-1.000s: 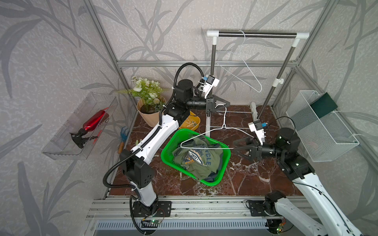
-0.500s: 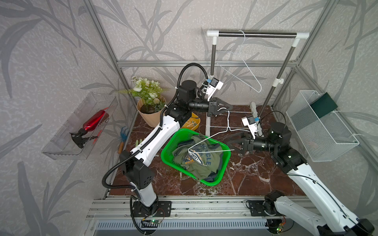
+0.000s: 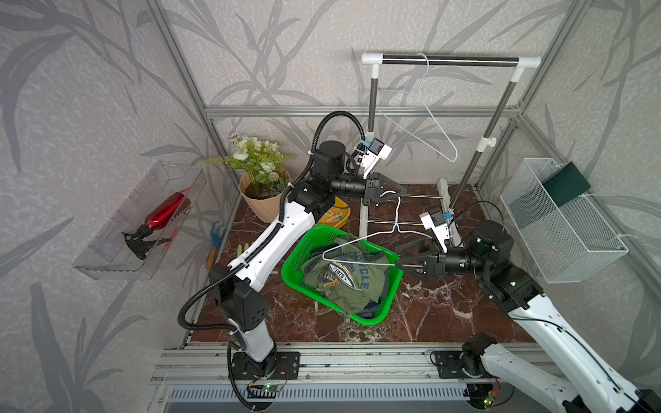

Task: Remove the clothespins securing tank tops to the hanger
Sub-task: Adjust the hanger, then place the hanger on the clothesline, then reset both arms

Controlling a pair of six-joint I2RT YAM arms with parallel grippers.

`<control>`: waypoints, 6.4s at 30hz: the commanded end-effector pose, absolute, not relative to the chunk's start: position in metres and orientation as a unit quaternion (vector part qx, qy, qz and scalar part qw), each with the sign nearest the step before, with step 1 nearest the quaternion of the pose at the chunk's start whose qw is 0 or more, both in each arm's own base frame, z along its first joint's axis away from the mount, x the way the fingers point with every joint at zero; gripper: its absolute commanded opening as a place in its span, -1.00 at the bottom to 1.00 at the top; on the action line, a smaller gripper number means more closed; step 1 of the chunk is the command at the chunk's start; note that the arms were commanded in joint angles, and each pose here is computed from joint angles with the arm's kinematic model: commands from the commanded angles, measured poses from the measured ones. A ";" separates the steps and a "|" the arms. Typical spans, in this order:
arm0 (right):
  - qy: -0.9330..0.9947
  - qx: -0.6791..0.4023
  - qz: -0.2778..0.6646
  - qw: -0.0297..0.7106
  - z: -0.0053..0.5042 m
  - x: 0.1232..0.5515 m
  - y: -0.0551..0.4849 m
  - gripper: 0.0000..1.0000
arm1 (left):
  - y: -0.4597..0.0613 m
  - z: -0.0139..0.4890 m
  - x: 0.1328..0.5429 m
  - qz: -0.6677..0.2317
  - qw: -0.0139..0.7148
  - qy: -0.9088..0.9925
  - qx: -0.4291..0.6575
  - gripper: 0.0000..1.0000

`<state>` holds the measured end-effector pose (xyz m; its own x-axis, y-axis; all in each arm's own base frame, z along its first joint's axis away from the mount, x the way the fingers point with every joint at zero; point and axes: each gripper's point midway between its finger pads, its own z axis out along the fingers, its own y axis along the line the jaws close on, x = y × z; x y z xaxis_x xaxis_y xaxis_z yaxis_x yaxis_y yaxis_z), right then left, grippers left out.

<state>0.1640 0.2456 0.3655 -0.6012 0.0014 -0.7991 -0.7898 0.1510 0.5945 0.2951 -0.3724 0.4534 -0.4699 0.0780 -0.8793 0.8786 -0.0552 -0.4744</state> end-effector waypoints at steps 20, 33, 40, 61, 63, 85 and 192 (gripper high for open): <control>0.777 -0.331 0.290 0.450 0.356 0.164 0.169 0.63 | -0.355 0.466 0.262 -0.604 0.317 0.601 0.417 -1.00; 0.767 -0.367 0.301 0.432 0.317 0.168 0.183 0.64 | -0.354 0.477 0.255 -0.626 0.305 0.590 0.409 -1.00; 0.743 -0.368 0.334 0.448 0.354 0.156 0.186 0.63 | -0.355 0.470 0.257 -0.623 0.299 0.594 0.412 -1.00; 0.755 -0.378 0.298 0.446 0.372 0.162 0.180 0.64 | -0.348 0.485 0.240 -0.635 0.294 0.569 0.432 -1.00; 0.764 -0.382 0.302 0.424 0.359 0.165 0.184 0.64 | -0.347 0.488 0.238 -0.637 0.294 0.564 0.435 -1.00; 0.750 -0.366 0.384 0.395 0.359 0.141 0.195 -1.00 | -0.338 0.477 0.252 -0.622 0.318 0.578 0.422 -1.00; 0.754 -0.047 0.099 0.647 0.435 0.290 0.079 0.98 | -0.169 0.297 0.321 -0.274 0.455 0.846 0.038 0.99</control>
<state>0.3049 0.0956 0.4564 -0.1395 0.0573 -0.9886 -0.2619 0.9606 0.0926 0.2981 -0.1994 0.2883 -0.6791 -0.1054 -0.7264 0.4185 0.7574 -0.5011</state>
